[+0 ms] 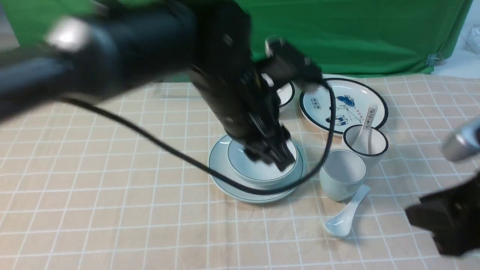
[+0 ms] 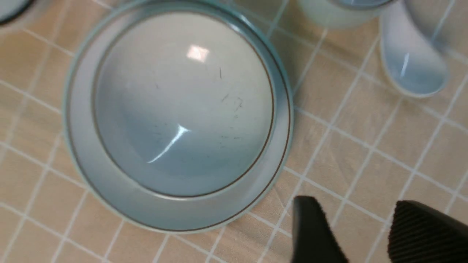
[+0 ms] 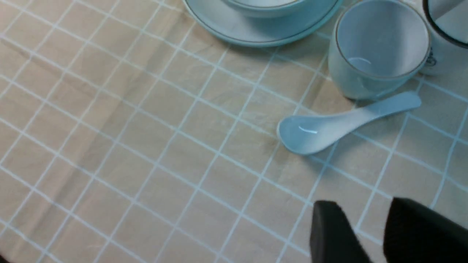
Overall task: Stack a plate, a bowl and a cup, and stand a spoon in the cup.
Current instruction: Use the right arm to grab a blue teacup, then use the right arm to put the blue teacup into the blue rice bowl in the middle, then use the right arm to grab a blue soup spoon, then use the right arm to put the blue soup spoon into the blue teacup in the middle
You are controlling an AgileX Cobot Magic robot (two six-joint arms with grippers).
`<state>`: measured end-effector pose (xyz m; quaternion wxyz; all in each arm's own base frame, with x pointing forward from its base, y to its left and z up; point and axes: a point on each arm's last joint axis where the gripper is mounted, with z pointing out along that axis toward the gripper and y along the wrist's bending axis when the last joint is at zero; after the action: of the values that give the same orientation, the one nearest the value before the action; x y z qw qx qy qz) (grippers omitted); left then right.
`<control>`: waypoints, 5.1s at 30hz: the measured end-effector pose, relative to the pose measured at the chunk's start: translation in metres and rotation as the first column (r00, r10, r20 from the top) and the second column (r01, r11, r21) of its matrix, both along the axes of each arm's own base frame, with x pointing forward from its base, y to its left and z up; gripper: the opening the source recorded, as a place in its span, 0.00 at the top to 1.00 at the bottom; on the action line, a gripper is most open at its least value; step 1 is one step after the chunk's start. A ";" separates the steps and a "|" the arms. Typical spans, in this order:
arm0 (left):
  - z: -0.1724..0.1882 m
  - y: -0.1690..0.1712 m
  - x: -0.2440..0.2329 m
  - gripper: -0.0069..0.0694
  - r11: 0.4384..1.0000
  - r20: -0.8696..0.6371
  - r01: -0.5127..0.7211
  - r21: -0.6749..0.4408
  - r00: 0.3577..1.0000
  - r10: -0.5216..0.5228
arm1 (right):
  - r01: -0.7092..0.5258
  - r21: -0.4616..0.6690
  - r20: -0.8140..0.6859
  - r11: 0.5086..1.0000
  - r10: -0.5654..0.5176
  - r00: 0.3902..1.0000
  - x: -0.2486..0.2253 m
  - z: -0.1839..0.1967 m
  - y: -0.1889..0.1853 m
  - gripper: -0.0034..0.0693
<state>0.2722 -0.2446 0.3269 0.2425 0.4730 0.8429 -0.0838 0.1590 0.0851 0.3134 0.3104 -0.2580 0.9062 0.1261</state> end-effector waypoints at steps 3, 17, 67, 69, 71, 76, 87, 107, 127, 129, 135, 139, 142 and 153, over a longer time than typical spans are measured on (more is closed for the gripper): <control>0.048 0.039 -0.045 0.87 0.988 0.123 -0.027 -0.150 0.991 0.046 | -0.021 -0.046 -0.071 0.999 0.018 0.997 0.046 -0.005 0.020 0.59; 0.020 0.154 -0.175 0.91 0.847 0.370 0.000 -0.531 0.899 0.233 | -0.059 -0.162 -0.298 0.985 0.008 0.955 0.155 -0.077 0.066 0.38; 0.009 0.176 -0.201 0.91 0.798 0.362 -0.002 -0.602 0.891 0.275 | -0.195 -0.121 -0.331 0.973 0.146 0.932 0.199 -0.014 0.180 0.42; 0.009 0.176 -0.201 0.91 0.798 0.362 -0.002 -0.602 0.891 0.275 | -0.185 -0.105 -0.302 0.977 0.146 0.942 0.191 0.003 0.175 0.54; 0.009 0.176 -0.201 0.91 0.798 0.362 -0.002 -0.602 0.891 0.275 | -0.177 -0.106 -0.292 0.979 0.140 0.946 0.179 0.016 0.166 0.67; 0.009 0.176 -0.201 0.91 0.797 0.362 -0.002 -0.603 0.890 0.276 | -0.009 -0.263 -0.290 0.965 -0.070 0.955 0.132 0.022 0.110 0.76; 0.011 0.176 -0.201 0.91 0.793 0.371 0.004 -0.609 0.885 0.281 | 0.502 -0.253 -0.344 0.827 -0.561 0.753 0.111 -0.091 0.032 0.42; 0.011 0.176 -0.201 0.91 0.793 0.372 0.004 -0.609 0.885 0.281 | 0.616 -0.132 -0.365 0.776 -0.616 0.698 0.161 -0.161 0.018 0.43; 0.011 0.176 -0.200 0.91 0.804 0.391 0.017 -0.595 0.879 0.271 | 0.179 0.231 0.168 0.956 -0.220 0.961 0.123 -0.032 0.077 0.72; 0.011 0.176 -0.200 0.91 0.804 0.391 0.017 -0.595 0.879 0.271 | 0.112 0.327 0.280 0.938 -0.209 0.937 0.128 -0.026 0.092 0.72; 0.011 0.176 -0.200 0.91 0.804 0.392 0.017 -0.594 0.879 0.271 | -0.048 0.511 0.505 0.858 -0.254 0.825 0.155 -0.044 0.126 0.72; 0.010 0.177 -0.201 0.91 0.809 0.389 0.015 -0.588 0.882 0.266 | -0.082 0.544 0.547 0.835 -0.279 0.789 0.170 -0.074 0.136 0.72; 0.009 0.177 -0.201 0.91 0.810 0.387 0.014 -0.586 0.883 0.265 | -0.083 0.544 0.548 0.835 -0.279 0.788 0.174 -0.089 0.139 0.72; 0.009 0.177 -0.201 0.91 0.811 0.387 0.014 -0.585 0.883 0.264 | -0.067 0.523 0.532 0.850 -0.265 0.804 0.181 -0.124 0.143 0.68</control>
<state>0.0715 -0.0680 0.3363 0.5667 0.3259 0.7287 -0.2041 0.3403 0.2283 0.1889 0.6384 -0.1412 0.7098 0.2620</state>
